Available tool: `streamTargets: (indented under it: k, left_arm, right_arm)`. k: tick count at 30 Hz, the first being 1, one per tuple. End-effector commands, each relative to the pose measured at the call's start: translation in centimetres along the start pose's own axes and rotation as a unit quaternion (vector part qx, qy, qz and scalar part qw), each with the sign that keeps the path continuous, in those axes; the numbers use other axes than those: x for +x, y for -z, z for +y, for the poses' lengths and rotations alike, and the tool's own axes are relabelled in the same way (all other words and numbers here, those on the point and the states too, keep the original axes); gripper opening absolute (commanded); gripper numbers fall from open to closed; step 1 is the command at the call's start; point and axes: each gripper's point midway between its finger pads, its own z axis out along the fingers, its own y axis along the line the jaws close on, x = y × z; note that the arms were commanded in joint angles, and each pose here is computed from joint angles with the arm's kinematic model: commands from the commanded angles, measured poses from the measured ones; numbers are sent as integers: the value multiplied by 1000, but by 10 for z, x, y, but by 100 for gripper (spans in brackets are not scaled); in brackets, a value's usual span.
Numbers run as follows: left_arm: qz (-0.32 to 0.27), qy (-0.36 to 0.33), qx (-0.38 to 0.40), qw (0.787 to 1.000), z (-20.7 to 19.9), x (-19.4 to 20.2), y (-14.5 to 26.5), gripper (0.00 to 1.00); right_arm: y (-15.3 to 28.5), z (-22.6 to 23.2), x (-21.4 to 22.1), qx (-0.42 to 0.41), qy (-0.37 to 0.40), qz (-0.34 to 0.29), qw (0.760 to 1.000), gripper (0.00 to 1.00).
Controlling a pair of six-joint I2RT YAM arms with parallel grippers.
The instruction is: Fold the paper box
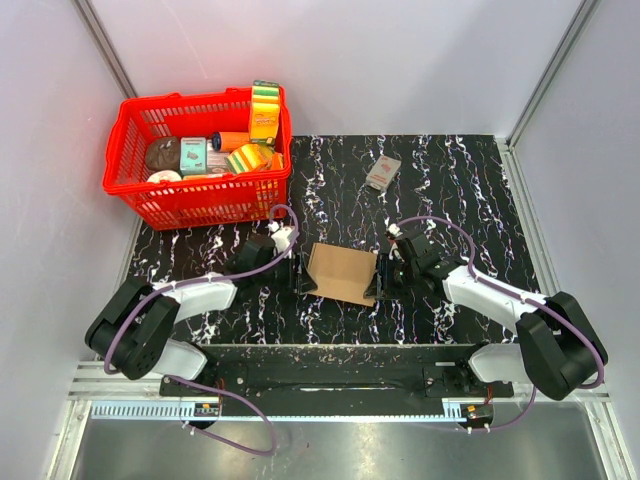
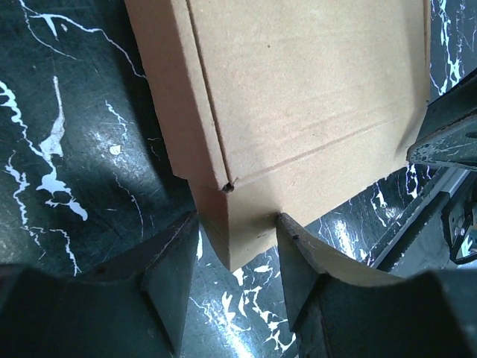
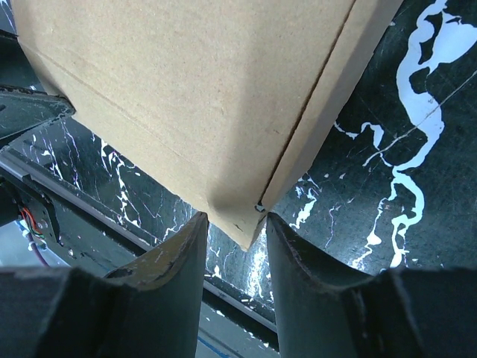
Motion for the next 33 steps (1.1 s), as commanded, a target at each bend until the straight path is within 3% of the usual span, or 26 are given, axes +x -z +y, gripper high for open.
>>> streamTargets:
  k: [1,15,21,27,33]
  left_arm:
    - [-28,-19,5,999,-5,-19,6,50]
    - [-51,-29,-31,998,2,-31,24,56]
    - [-89,-38,-40,995,-7,-53,41,55]
    - [-120,-72,-25,990,-32,-93,52,50]
    - [-85,-94,-3,992,-44,-102,36,41]
  right_arm:
    - [3,10,-11,-21,8,-19,1000,43]
    - [4,10,-13,-20,8,-21,1000,43]
    - [5,11,-13,-21,7,-21,1000,43]
    - [4,9,-13,-18,7,-21,1000,43]
    - [4,9,-14,-16,7,-22,1000,43]
